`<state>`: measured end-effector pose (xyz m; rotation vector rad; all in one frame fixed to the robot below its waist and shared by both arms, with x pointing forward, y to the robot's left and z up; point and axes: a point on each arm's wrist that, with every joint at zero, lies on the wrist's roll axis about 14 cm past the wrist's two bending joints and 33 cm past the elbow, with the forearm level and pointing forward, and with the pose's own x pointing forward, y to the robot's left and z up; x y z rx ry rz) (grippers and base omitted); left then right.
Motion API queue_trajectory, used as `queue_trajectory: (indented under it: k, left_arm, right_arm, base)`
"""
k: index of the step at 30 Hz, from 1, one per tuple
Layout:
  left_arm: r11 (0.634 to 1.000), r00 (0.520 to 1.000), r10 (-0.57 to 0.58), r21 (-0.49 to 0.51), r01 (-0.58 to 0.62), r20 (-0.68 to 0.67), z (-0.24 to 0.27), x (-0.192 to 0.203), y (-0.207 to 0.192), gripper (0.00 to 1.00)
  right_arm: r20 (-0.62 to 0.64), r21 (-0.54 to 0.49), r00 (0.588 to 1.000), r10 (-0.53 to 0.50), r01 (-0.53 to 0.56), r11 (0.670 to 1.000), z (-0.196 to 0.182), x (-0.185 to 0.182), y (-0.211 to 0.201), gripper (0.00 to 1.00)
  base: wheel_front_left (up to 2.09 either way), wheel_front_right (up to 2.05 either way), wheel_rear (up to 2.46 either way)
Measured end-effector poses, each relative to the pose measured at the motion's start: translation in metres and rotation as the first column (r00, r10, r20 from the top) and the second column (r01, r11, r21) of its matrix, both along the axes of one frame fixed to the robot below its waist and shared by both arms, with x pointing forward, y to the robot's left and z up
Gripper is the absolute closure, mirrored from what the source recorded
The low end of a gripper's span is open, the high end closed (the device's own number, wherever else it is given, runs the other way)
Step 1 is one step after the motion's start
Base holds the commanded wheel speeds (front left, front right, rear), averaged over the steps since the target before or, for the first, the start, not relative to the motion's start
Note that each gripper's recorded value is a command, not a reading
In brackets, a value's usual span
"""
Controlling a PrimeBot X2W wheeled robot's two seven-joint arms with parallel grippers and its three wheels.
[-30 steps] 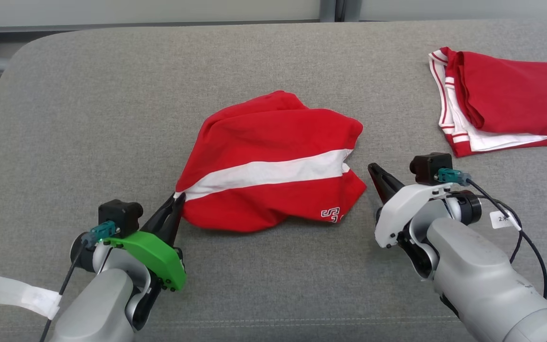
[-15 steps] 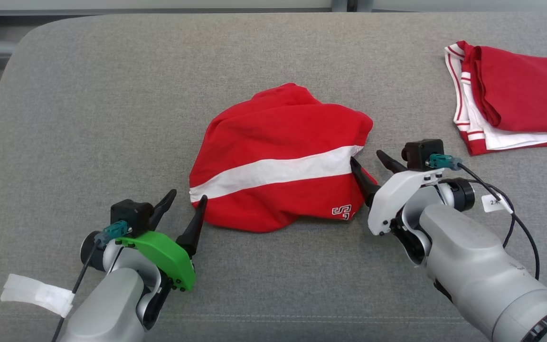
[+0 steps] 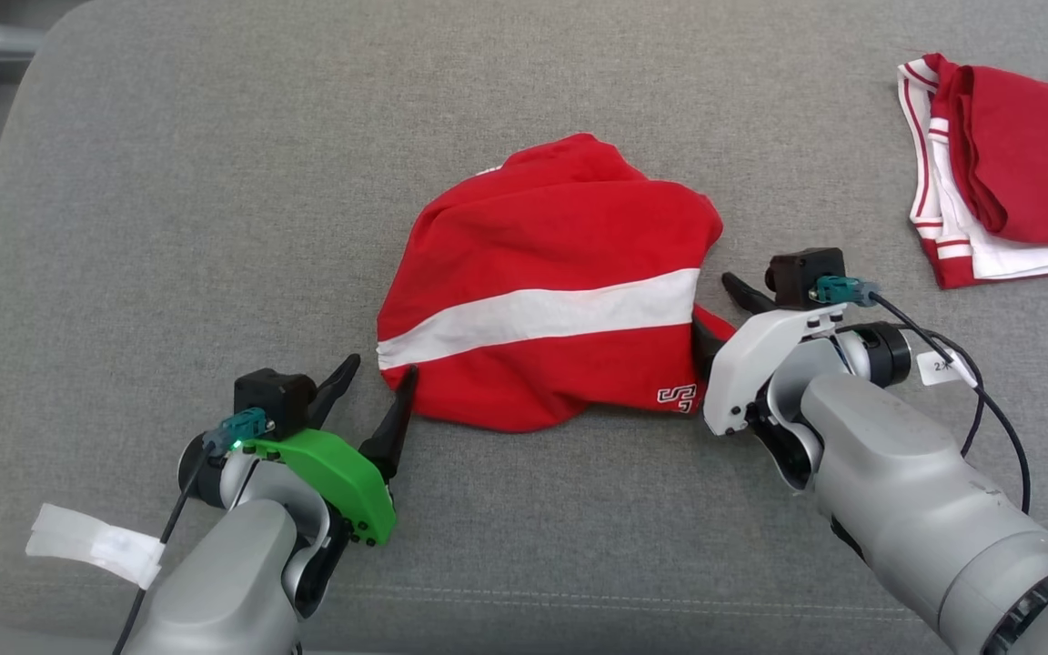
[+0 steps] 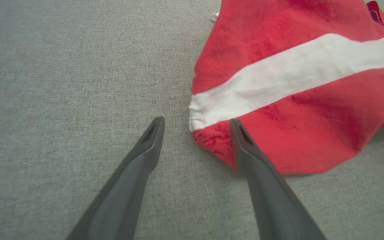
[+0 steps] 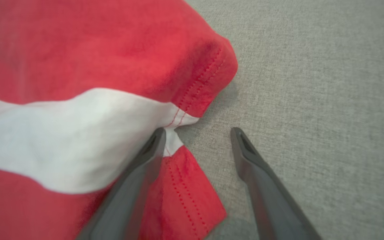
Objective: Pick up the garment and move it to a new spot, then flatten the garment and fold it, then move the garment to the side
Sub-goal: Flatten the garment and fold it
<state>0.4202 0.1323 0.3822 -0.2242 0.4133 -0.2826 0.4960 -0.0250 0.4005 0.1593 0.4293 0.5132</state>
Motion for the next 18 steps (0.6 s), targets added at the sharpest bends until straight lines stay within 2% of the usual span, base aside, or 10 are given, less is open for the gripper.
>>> queue_trajectory:
  k: [6, 7, 8, 9, 18]
  left_arm:
    - [1.000, 1.000, -0.004, -0.010, 0.004, -0.010, -0.002, 0.003, -0.004, 0.00]
    - [1.000, 1.000, -0.002, -0.015, 0.002, -0.013, -0.003, 0.004, -0.005, 0.28]
    - [1.000, 1.000, -0.005, -0.015, 0.005, -0.015, -0.004, 0.004, -0.005, 0.76]
    - [1.000, 1.000, -0.007, -0.016, 0.007, -0.016, -0.004, 0.004, -0.006, 1.00]
    - [1.000, 1.000, 0.001, -0.021, -0.001, 0.001, 0.003, 0.006, -0.003, 1.00]
  right_arm:
    - [0.000, 0.008, 1.000, 0.016, -0.016, 1.000, -0.001, 0.003, 0.006, 0.00]
    - [0.001, 0.009, 1.000, 0.020, -0.020, 1.000, -0.001, 0.003, 0.007, 0.25]
    - [0.002, 0.011, 1.000, 0.029, -0.029, 1.000, -0.001, 0.002, 0.010, 0.97]
    - [0.001, 0.010, 0.999, 0.039, -0.039, 0.999, -0.002, 0.001, 0.013, 1.00]
    - [0.012, 0.020, 0.998, 0.056, -0.056, 0.998, 0.002, 0.000, 0.016, 1.00]
  base:
    - [0.00, 0.00, 0.00]
    - [0.00, 0.00, 0.00]
    - [0.00, 0.00, 0.00]
    - [0.00, 0.00, 0.00]
    - [0.00, 0.00, 0.00]
